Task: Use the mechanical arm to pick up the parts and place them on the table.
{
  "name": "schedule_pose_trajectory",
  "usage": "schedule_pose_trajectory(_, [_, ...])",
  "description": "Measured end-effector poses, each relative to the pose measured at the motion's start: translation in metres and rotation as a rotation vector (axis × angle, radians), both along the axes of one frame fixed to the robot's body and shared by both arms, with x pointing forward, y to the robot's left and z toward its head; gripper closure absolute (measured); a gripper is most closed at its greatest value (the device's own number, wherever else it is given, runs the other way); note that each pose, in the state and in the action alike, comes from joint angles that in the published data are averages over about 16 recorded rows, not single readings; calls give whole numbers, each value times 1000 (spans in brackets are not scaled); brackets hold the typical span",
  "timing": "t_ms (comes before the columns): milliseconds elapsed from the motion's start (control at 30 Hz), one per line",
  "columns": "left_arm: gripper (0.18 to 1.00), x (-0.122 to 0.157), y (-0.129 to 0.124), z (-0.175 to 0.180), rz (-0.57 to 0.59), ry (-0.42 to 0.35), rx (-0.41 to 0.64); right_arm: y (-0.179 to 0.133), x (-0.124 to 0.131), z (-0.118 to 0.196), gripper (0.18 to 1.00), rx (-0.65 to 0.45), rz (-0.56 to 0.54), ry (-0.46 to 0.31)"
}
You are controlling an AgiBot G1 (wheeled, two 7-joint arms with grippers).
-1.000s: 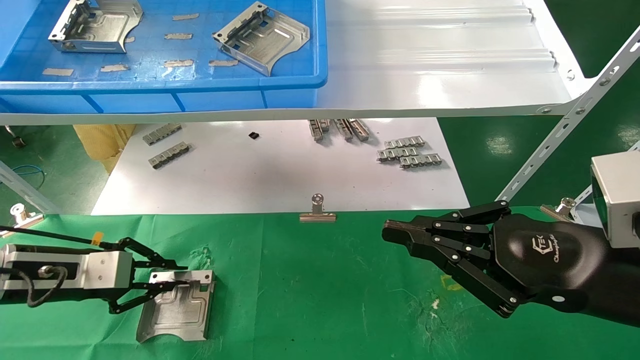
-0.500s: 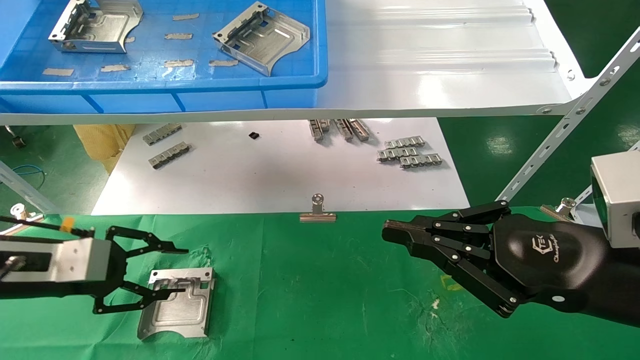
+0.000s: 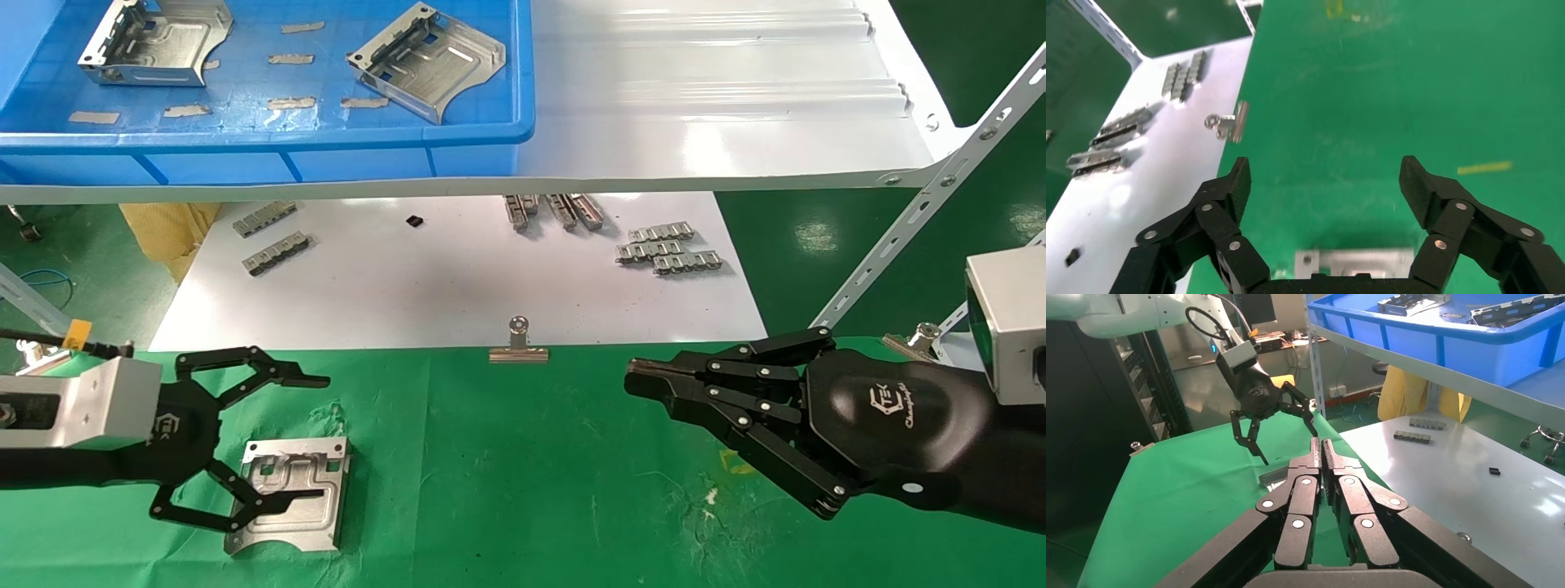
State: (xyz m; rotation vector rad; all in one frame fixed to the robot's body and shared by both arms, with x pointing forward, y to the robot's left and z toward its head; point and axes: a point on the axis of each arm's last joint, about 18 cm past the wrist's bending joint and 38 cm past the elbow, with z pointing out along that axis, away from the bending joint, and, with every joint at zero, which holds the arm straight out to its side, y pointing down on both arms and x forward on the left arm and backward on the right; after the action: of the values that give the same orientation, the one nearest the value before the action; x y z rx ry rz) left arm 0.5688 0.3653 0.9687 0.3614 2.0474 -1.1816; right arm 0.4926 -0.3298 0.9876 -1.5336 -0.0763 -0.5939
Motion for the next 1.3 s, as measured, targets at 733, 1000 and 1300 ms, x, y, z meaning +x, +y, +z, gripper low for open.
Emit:
schedule_pose_trajectory(733, [185,-31,-38,8,-103,92,-204,0,0,0,705,0,0,0])
schedule_pose_trajectory(1000, [183,-46,-48,13,-139,127,-267,0,0,0,505,0,0,0])
schedule_pose_trajectory(1300, [183,-65,-57,17,-177,166,-329,0,0,0,325,0,0,0])
